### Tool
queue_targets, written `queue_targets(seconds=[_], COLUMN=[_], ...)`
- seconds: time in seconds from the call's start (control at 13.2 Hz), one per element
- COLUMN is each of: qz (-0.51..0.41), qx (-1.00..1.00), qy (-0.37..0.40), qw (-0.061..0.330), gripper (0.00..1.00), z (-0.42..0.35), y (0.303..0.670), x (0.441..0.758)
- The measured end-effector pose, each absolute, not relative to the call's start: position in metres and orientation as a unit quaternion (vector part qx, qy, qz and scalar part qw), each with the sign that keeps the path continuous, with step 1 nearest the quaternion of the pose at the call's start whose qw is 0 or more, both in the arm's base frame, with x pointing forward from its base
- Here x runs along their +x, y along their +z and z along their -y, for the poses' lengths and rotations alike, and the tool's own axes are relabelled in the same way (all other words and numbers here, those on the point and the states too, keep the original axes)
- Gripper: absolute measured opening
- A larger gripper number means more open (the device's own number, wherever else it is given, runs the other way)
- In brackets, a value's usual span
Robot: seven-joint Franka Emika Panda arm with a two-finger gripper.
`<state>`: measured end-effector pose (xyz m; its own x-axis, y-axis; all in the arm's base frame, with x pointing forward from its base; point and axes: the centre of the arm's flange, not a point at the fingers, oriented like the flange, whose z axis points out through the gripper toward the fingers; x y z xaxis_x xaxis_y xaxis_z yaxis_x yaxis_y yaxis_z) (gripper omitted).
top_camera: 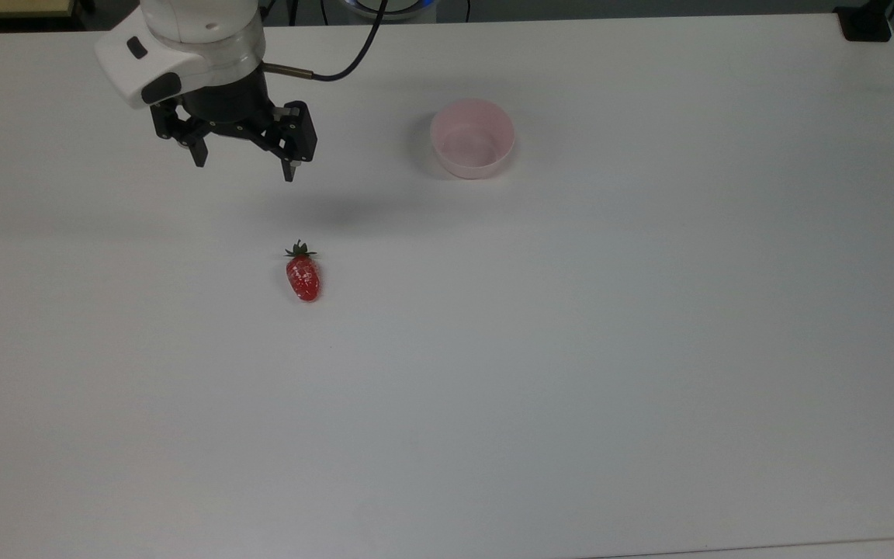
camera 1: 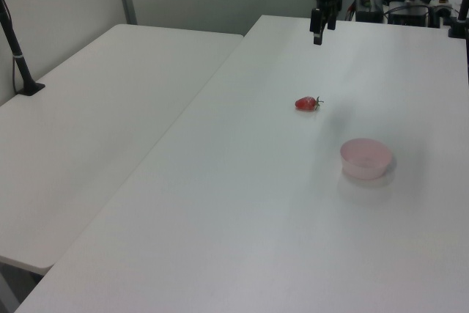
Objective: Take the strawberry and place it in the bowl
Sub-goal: 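Lower the gripper onto the red strawberry and close on it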
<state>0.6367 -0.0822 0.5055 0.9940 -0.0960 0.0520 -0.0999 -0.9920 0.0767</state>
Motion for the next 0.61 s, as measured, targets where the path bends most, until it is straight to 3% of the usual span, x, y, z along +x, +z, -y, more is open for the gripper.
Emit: queue_targets(seconds=[0.38, 0.61], qz=[-0.006, -0.058], qx=[0.999, 0.995], qy=[-0.028, -0.059], qw=[0.043, 0.049], gripper=[1.0, 0.91], z=[0.066, 0.065], y=[0.451, 0.398], x=[0.645, 0.657])
